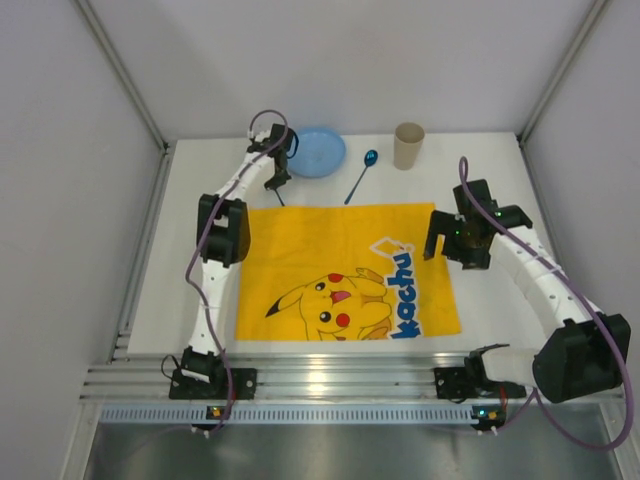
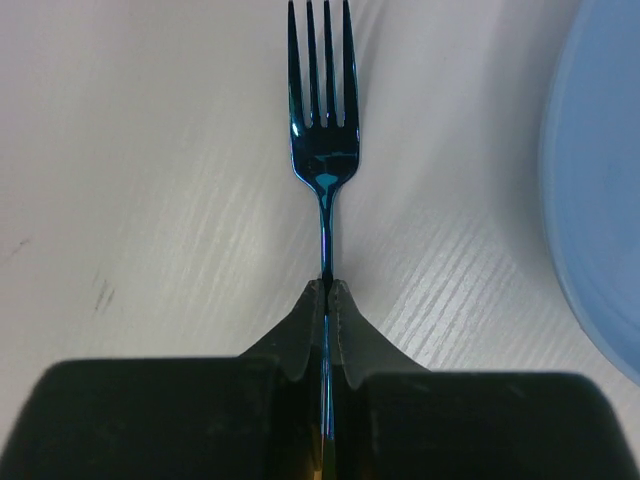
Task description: Set the dinner table for one person
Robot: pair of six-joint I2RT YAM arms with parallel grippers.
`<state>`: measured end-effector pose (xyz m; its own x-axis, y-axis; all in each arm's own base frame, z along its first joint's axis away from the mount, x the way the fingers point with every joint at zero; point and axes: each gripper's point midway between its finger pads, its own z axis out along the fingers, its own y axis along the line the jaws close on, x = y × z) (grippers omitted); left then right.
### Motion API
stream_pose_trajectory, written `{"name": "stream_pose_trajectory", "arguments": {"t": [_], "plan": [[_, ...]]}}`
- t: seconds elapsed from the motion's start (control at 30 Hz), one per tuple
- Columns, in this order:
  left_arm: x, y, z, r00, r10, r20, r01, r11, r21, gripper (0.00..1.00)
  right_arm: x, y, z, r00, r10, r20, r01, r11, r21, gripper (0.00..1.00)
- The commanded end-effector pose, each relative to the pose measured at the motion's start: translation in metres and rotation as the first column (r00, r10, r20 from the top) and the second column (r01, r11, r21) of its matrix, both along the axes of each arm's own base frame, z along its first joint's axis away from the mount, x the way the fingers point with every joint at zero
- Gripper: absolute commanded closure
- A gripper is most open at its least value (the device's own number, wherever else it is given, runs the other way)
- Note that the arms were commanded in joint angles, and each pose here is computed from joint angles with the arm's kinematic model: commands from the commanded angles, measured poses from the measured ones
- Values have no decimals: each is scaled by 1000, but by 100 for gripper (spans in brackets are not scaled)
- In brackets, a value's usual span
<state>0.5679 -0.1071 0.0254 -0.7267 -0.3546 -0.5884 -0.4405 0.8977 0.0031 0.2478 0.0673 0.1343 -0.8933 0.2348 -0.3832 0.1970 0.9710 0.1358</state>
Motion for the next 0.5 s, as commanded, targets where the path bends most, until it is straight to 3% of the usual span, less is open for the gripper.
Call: {"name": "stream_pose_trajectory", "arguments": {"t": [0.0,0.2,0.47], "plan": [[-50,39,-70,964,18,-266,-6,999,47,100,9,3,0,999,17,32,-17,1000,12,2],[-35,67,-46,978,62,-201,-55,998,39,100,8,1,-1,999,13,40,-14,1000,11,2],[-20,76,22,1000,15,-5,-15,998,61,100,8,4,-4,999,18,45,-19,1000,25,2]]}}
